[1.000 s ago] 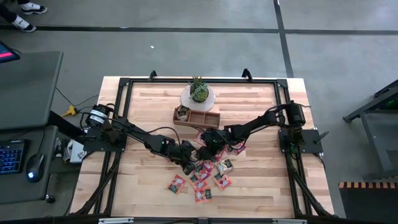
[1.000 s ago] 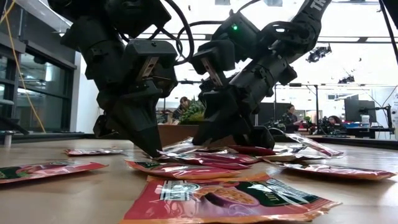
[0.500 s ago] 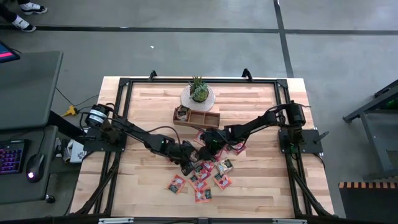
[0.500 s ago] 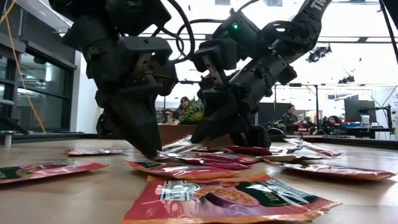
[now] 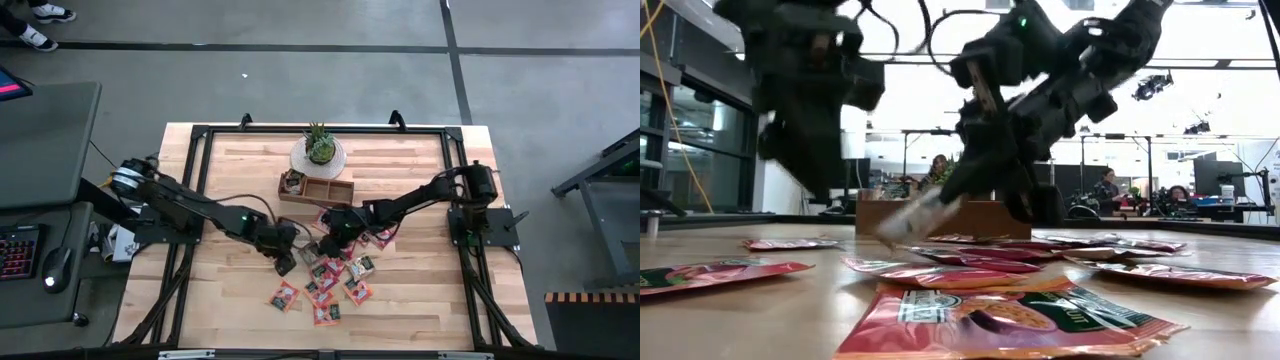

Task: Pick & Place Tea
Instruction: Put the left brown tea bag into the left section of the wooden organizer

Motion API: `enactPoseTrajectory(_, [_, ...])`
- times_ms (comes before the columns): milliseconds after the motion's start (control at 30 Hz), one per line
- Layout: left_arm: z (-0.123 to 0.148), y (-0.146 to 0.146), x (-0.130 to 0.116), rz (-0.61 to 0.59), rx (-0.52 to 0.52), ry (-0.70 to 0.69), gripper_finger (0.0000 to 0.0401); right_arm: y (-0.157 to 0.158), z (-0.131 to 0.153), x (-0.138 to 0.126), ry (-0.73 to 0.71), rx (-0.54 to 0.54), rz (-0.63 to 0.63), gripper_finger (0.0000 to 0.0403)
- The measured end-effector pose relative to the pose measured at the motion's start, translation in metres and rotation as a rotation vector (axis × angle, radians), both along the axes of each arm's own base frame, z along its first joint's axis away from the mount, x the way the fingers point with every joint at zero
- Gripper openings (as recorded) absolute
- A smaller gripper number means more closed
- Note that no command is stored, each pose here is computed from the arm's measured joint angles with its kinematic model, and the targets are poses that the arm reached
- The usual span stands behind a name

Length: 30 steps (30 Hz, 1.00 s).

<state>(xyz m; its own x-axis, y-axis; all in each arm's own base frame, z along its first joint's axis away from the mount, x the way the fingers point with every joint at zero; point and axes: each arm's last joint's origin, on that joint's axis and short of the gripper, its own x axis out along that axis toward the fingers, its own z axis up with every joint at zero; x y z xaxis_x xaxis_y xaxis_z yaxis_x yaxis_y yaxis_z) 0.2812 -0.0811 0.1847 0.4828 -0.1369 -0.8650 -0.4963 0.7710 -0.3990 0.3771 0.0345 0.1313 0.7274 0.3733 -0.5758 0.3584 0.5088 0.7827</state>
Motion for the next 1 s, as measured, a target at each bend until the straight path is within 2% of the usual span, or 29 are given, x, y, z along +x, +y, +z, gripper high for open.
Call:
enactPoseTrajectory(233, [0.042,0.012,-0.030,0.063,0.093,-0.068,0.0209,-0.003,0.043,-0.012,-0.074,-0.085,-0.004,0.0000])
enactPoseTrajectory(500, [0.076,0.023,-0.052,0.083,0.075,-0.194,0.0209,-0.016,0.109,-0.046,-0.174,-0.205,0.017,0.0000])
enactPoseTrajectory(600, [0.087,0.032,-0.055,0.076,0.053,-0.231,0.0209,-0.024,0.134,-0.063,-0.222,-0.260,0.008,0.0000])
enactPoseTrajectory(767, [0.109,0.048,-0.052,0.036,0.061,-0.274,0.0209,-0.036,0.183,-0.085,-0.177,-0.432,0.010,0.0000])
enactPoseTrajectory(1000, [0.157,0.069,-0.047,-0.046,0.103,-0.372,0.0209,-0.048,0.255,-0.094,-0.100,-0.637,0.119,0.0000])
